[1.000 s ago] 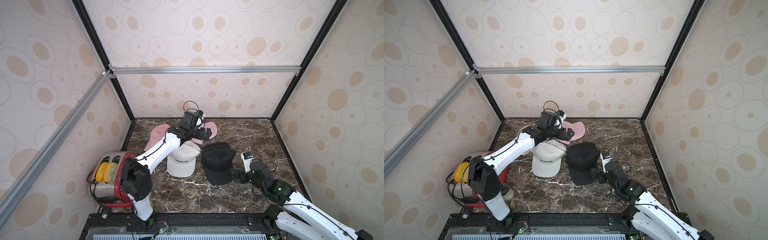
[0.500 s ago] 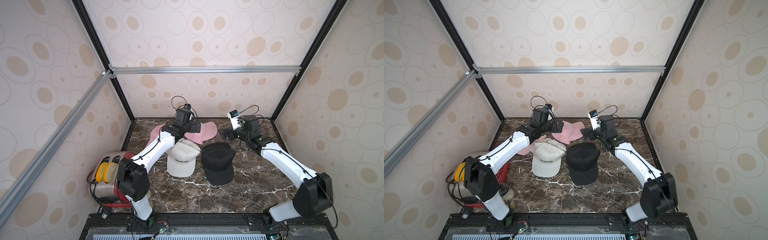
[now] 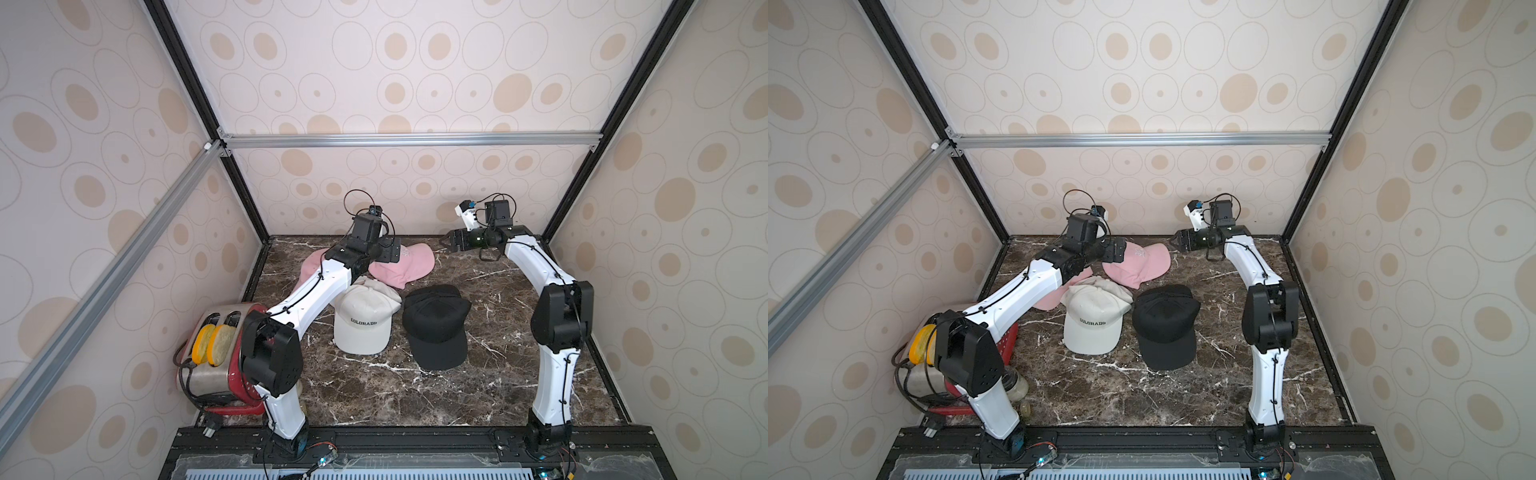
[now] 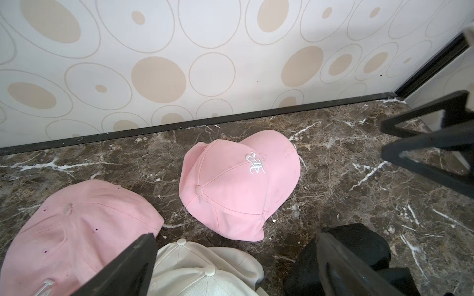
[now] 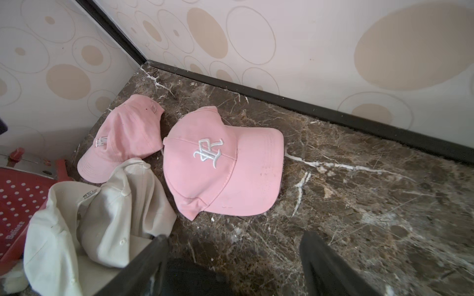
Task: Stack the baseball caps by color
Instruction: Pick up the baseball cap from the center of the board.
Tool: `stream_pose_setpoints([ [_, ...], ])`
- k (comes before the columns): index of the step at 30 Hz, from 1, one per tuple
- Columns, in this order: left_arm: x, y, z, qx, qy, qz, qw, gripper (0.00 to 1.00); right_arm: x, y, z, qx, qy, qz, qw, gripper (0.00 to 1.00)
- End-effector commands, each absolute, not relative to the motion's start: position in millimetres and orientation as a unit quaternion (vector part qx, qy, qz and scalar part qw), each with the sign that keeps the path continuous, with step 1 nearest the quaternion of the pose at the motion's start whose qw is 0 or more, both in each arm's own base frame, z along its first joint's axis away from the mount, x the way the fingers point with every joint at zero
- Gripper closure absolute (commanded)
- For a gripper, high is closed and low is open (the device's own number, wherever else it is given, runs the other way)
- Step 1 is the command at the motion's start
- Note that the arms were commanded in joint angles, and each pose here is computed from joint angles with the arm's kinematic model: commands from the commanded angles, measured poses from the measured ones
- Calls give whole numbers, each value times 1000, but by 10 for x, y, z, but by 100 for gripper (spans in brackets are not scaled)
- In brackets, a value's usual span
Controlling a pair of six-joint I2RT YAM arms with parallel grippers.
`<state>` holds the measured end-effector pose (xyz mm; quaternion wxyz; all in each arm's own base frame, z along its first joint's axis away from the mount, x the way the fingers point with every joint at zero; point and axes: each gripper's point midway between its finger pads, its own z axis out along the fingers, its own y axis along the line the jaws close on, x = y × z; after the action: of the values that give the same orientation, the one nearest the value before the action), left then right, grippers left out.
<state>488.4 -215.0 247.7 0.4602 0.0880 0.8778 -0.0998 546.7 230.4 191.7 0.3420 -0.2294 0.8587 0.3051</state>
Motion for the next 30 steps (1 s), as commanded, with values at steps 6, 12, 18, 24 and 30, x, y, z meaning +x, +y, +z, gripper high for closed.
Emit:
stream_pose_setpoints([
  [6, 4927, -2157, 2370, 121, 883, -109, 440, 1, 5695, 2331, 1223, -192, 890, 338, 239, 26],
  [12, 4910, -2115, 2250, 120, 890, -96, 430, 1, 5806, 2560, 850, -160, 866, 420, 218, 30],
  [18, 4895, -2068, 2095, 117, 897, -82, 418, 1, 5853, 2763, 615, -150, 849, 466, 201, 31],
  [24, 4917, -2070, 1963, 118, 903, -76, 407, 1, 5777, 3137, 533, -167, 823, 507, 193, 32],
  [30, 4921, -2095, 1902, 122, 905, -80, 400, 1, 5824, 3235, 819, -175, 798, 536, 214, 48],
])
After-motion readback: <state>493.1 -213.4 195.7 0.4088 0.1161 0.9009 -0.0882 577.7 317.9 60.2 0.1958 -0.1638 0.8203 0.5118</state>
